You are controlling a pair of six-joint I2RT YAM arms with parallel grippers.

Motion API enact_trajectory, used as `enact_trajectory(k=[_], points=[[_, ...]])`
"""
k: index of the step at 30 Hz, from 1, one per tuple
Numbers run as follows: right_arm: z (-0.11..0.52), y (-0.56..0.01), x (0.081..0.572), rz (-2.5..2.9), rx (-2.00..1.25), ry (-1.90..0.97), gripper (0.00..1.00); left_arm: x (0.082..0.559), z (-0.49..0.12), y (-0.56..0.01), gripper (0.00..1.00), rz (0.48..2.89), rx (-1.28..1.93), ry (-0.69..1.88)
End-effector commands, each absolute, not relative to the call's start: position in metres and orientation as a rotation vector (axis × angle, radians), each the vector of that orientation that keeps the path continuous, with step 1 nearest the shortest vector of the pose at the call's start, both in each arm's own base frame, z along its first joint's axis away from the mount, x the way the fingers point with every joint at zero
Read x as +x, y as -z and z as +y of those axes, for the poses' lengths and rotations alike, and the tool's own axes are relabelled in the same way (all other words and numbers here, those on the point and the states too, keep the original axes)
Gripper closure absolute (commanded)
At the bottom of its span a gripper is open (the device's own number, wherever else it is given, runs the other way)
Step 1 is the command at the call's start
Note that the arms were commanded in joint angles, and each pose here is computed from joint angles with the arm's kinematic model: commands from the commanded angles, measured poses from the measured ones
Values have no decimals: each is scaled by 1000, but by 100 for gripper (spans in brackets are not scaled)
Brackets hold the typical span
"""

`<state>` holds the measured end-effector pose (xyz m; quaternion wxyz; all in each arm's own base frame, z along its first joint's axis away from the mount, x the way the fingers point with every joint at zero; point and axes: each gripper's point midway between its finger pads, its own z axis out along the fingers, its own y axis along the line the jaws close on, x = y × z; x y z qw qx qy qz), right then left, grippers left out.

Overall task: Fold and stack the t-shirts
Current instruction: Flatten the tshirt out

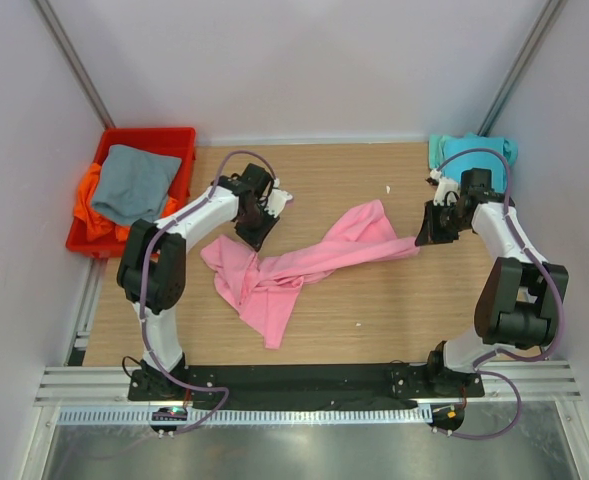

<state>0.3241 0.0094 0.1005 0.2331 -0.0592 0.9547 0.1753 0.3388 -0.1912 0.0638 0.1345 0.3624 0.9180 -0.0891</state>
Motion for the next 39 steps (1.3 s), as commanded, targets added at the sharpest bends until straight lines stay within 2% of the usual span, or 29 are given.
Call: enact_trajectory(k=[1,6,11,18,24,39], points=[[9,-104,331,2585,-187,-469,99,338,-193,-72,86,2646,1038,263],[7,-103,331,2586,-182,-464,99,333,-194,-80,100,2628,1052,292],[6,-106,334,2577,-168,-466,99,349,-191,-118,100,2530,1024,242],[5,-111,338,2561,-160,-453,98,403,-154,-234,100,2216,835,-92],[0,-136,353,2478,-124,-417,99,406,-122,-278,100,2117,715,-254],[5,-131,354,2489,-106,-463,98,364,-107,-264,100,2155,670,-200]])
